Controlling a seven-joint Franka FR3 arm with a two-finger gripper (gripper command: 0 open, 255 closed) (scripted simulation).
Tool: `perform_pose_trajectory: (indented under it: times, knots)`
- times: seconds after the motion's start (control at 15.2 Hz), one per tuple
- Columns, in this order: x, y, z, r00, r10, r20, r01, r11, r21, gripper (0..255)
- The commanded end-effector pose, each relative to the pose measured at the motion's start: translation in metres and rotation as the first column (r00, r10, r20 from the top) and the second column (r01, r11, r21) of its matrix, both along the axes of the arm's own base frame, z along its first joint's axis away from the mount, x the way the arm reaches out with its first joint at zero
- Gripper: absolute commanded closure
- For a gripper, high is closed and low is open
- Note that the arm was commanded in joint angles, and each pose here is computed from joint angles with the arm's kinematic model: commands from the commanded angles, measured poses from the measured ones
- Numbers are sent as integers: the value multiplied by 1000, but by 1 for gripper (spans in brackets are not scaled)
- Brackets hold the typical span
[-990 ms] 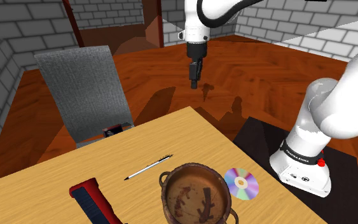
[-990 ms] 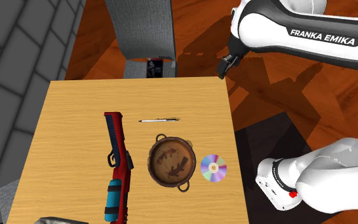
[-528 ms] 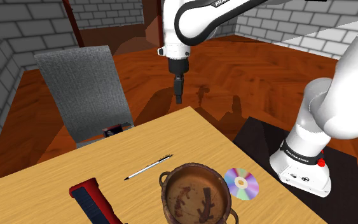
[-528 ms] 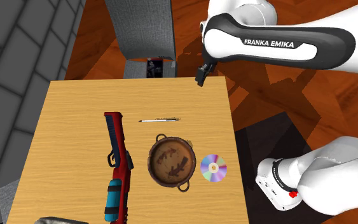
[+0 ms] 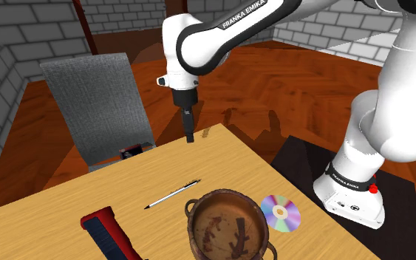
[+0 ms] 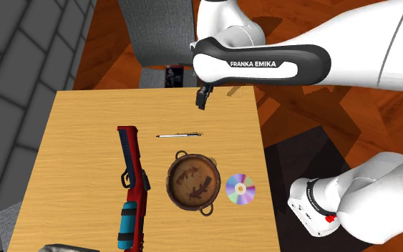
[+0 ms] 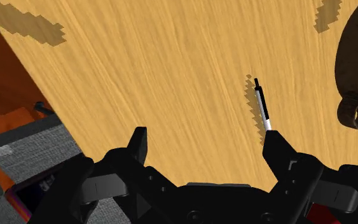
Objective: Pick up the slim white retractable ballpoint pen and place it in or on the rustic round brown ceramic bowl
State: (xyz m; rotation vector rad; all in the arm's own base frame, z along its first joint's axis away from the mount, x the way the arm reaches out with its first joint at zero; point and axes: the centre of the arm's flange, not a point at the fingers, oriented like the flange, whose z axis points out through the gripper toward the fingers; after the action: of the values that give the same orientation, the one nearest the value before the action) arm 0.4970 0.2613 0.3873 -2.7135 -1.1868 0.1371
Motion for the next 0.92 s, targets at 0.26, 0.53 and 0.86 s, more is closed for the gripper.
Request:
perform_pose_trajectory:
  times: [0.26,0.53,0.86]
  knots:
    - [1,71,-33,986,169,-6,-169,985,47,0]
    - [-6,119,-51,960,279,-6,-278,958,78,0]
    - [-19,163,-71,926,377,-3,-375,921,107,0]
